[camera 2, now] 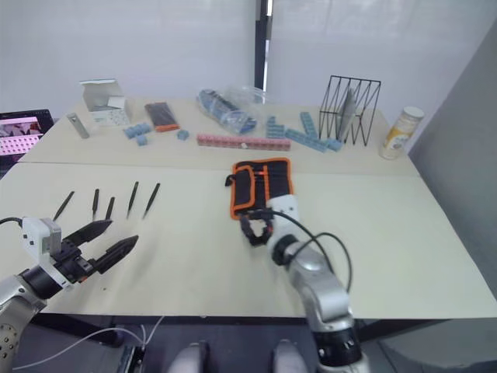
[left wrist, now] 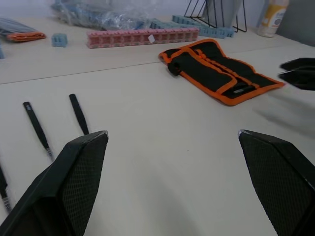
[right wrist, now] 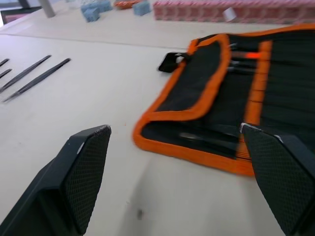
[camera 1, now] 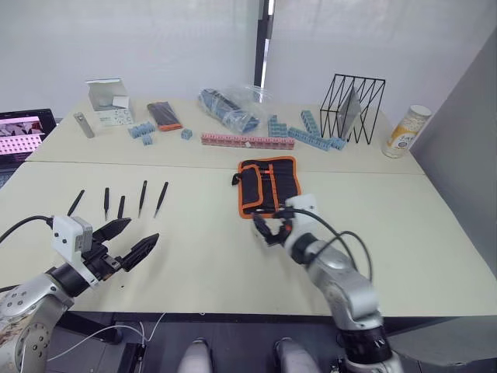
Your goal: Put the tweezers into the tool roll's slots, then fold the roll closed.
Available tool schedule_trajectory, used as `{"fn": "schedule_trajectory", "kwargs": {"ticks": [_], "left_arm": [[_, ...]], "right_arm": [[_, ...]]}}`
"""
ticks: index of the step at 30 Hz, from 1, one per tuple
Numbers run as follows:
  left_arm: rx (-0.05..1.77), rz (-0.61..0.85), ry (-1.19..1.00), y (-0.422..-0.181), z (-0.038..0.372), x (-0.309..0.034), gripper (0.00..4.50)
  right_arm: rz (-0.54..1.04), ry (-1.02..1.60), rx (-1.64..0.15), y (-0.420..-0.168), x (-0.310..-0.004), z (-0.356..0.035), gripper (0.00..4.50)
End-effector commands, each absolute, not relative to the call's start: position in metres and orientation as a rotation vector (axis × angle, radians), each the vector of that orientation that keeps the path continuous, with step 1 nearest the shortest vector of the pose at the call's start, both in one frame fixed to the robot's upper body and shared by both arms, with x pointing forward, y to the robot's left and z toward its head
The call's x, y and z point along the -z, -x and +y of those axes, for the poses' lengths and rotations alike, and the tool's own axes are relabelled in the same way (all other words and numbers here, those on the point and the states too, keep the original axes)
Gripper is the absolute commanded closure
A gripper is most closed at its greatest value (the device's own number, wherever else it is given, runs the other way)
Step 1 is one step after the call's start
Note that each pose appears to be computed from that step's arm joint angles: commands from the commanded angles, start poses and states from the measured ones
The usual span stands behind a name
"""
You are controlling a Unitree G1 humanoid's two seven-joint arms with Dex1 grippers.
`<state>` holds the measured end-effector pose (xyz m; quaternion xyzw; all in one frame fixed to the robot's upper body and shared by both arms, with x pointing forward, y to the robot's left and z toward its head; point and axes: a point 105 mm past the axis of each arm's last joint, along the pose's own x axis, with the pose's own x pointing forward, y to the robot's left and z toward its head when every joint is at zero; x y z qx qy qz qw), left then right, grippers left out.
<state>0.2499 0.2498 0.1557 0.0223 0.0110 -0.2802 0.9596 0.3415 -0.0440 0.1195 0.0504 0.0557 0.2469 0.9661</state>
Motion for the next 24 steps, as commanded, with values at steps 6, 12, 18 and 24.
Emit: {"fn": "schedule_trajectory", "kwargs": {"ticks": [6, 12, 18, 24], "left_arm": [[0.676, 0.008, -0.082, -0.244, 0.235, -0.174, 0.00], [0.666, 0.002, -0.085, -0.246, 0.235, -0.173, 0.00], [0.669, -0.004, -0.085, -0.248, 0.231, -0.173, 0.00], [0.657, 0.001, -0.080, -0.249, 0.230, -0.169, 0.00]], "right_arm": [[0.121, -0.116, -0.468, -0.367, -0.121, -0.027, 0.03], [0.118, -0.169, -0.511, -0.370, -0.127, -0.013, 0.03], [0.111, -0.271, -0.497, -0.377, -0.133, -0.010, 0.03], [0.113, -0.289, -0.476, -0.385, -0.133, -0.013, 0.03]]}}
